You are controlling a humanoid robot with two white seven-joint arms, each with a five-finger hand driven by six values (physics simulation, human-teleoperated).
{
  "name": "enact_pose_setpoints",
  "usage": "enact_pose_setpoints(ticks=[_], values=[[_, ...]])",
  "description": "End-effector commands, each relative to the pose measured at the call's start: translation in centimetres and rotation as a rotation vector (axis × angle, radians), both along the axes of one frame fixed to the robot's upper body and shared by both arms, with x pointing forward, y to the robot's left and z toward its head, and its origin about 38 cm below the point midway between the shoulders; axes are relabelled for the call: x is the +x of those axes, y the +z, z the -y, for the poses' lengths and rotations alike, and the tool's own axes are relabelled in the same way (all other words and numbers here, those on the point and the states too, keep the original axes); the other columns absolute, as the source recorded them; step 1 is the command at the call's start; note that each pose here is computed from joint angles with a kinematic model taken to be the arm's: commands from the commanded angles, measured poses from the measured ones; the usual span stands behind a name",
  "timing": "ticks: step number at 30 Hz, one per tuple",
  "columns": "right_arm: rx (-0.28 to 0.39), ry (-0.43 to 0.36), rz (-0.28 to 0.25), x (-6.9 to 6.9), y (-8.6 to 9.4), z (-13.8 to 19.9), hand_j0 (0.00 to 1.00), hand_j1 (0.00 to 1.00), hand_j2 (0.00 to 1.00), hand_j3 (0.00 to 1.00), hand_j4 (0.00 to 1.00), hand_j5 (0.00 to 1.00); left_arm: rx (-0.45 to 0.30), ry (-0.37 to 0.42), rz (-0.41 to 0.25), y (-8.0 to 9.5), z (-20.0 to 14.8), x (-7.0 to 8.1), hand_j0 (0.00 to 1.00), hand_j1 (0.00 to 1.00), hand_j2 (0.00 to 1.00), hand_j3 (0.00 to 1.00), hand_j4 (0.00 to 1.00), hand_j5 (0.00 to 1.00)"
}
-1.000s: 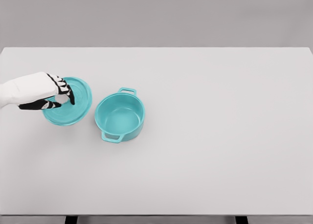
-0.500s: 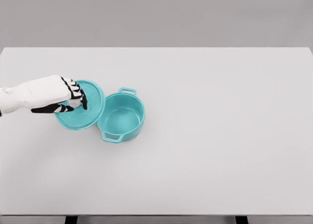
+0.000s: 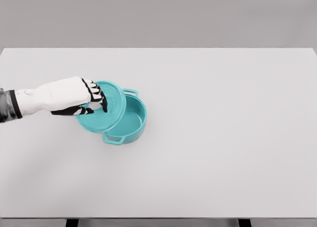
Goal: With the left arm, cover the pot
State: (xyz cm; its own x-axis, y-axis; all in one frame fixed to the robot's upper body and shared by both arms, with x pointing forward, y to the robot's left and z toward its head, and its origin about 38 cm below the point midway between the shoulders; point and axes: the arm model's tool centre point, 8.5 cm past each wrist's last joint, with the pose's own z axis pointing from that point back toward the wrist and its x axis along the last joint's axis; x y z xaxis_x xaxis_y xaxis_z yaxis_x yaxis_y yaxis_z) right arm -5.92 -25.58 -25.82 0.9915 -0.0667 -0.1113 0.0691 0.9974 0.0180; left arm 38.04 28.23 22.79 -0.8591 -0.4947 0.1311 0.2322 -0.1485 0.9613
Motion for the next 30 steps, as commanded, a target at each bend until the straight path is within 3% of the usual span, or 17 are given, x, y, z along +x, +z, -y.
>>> enact_pose_setpoints(ticks=[1,16,30], values=[[0.000,0.001,0.000,0.0,0.0,0.0,1.00,1.00,1.00,1.00,1.00,1.00,-0.007,-0.020,-0.025,-0.9,0.9,-0.2,0.52,0.52,0.52,0.52,0.52,0.52],[0.000,0.001,0.000,0.0,0.0,0.0,1.00,1.00,1.00,1.00,1.00,1.00,-0.050,-0.055,-0.027,-1.3,3.1,0.1,0.52,0.52,0.52,0.52,0.52,0.52],[0.000,0.001,0.000,0.0,0.0,0.0,1.00,1.00,1.00,1.00,1.00,1.00,-0.043,-0.052,-0.016,-1.6,3.5,0.5,0.52,0.52,0.52,0.52,0.52,0.52]])
